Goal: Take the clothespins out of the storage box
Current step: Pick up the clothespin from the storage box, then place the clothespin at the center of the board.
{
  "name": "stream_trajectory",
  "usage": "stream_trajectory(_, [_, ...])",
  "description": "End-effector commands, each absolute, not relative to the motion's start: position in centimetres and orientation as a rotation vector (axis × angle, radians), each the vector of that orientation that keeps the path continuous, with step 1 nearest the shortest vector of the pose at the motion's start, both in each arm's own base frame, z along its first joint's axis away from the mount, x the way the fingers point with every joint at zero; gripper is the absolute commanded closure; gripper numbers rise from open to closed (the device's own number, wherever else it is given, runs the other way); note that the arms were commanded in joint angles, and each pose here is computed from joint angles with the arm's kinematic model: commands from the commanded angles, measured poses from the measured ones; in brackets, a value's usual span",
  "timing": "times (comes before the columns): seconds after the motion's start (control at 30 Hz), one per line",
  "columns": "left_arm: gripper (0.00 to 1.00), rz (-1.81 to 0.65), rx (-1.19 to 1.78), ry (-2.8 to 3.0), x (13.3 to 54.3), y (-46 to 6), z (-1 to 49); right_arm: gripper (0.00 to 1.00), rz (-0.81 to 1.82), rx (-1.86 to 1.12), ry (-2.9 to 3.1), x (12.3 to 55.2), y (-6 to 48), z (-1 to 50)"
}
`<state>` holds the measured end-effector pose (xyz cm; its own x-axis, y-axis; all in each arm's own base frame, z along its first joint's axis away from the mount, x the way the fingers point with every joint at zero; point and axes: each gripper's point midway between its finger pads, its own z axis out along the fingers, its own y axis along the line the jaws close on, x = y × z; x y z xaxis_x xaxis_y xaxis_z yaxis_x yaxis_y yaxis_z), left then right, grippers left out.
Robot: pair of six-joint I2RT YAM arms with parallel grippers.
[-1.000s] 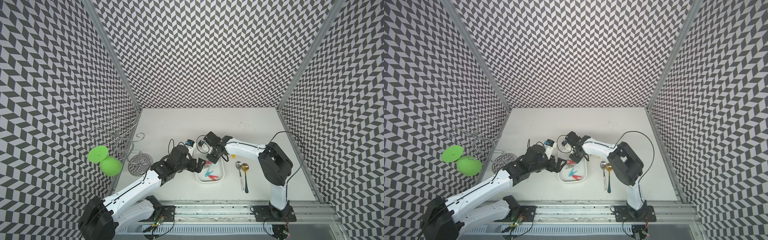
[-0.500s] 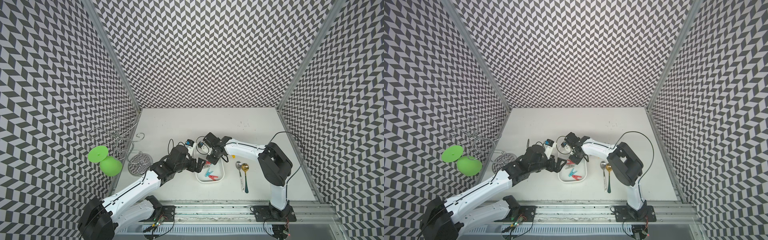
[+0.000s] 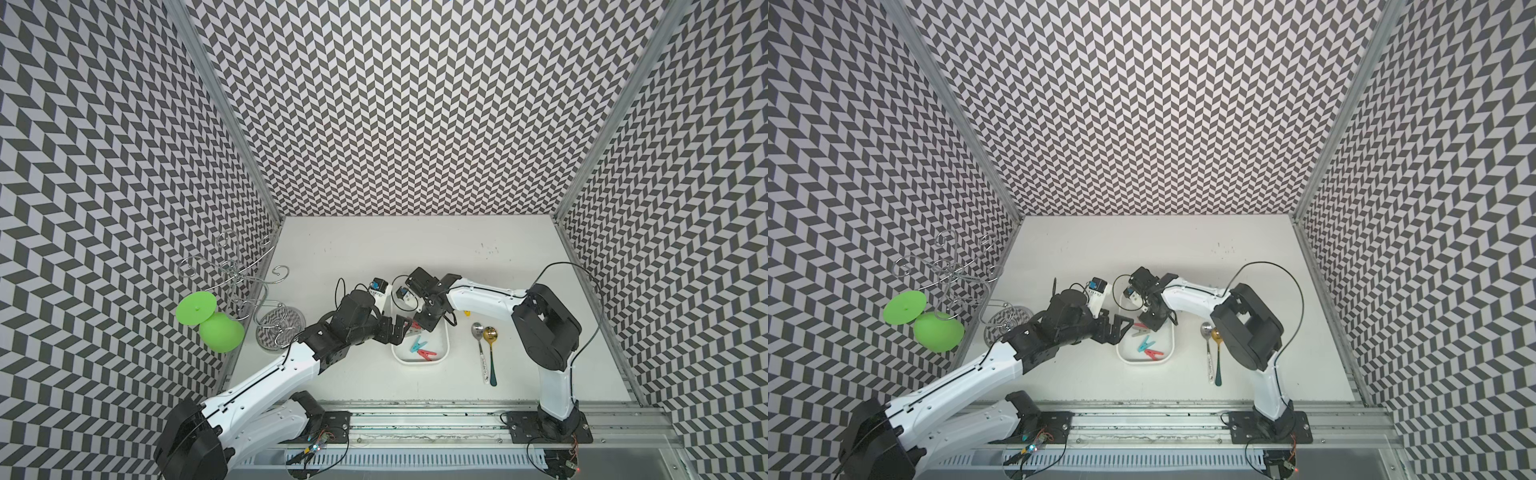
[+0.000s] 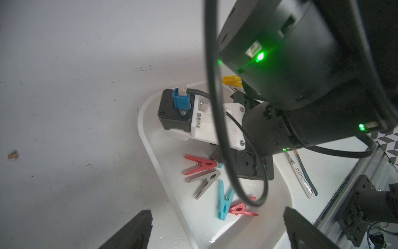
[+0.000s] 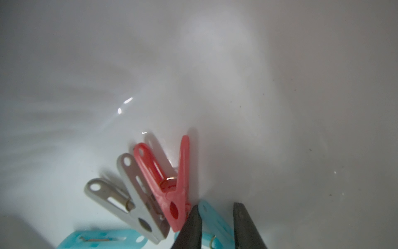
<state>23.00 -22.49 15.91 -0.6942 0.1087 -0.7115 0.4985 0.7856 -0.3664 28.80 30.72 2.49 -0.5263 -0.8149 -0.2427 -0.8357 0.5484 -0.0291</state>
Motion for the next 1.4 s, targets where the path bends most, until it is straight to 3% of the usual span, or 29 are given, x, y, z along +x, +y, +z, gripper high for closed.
stream_trajectory(0.0, [0.01,-0.757,0.459,2.211,23.2,-23.1,17.8,0.75,0.127,-1.403,2.545,28.8,31.1,2.2])
stream_trajectory(0.3, [0.01,-0.767,0.465,2.209,23.2,-23.3,17.7,0.93,0.236,-1.348,2.454,29.2,32.6,5.8])
stream_trajectory(0.53, [0.0,-0.768,0.466,2.209,23.3,-23.3,17.7,0.96,0.205,-1.153,2.391,31.3,31.8,9.8])
stream_trajectory(0.8, [0.0,-0.767,0.47,2.211,23.3,-23.4,17.7,0.95,0.147,-0.787,2.38,33.8,27.3,13.5])
stream_trajectory(1.07, [0.0,-0.764,0.473,2.214,23.5,-23.5,17.6,0.95,0.198,-0.411,2.482,34.8,21.1,12.5])
stream_trajectory(1.37, [0.0,-0.762,0.473,2.22,23.5,-23.5,17.5,0.94,0.226,-0.343,2.618,33.3,20.0,7.7])
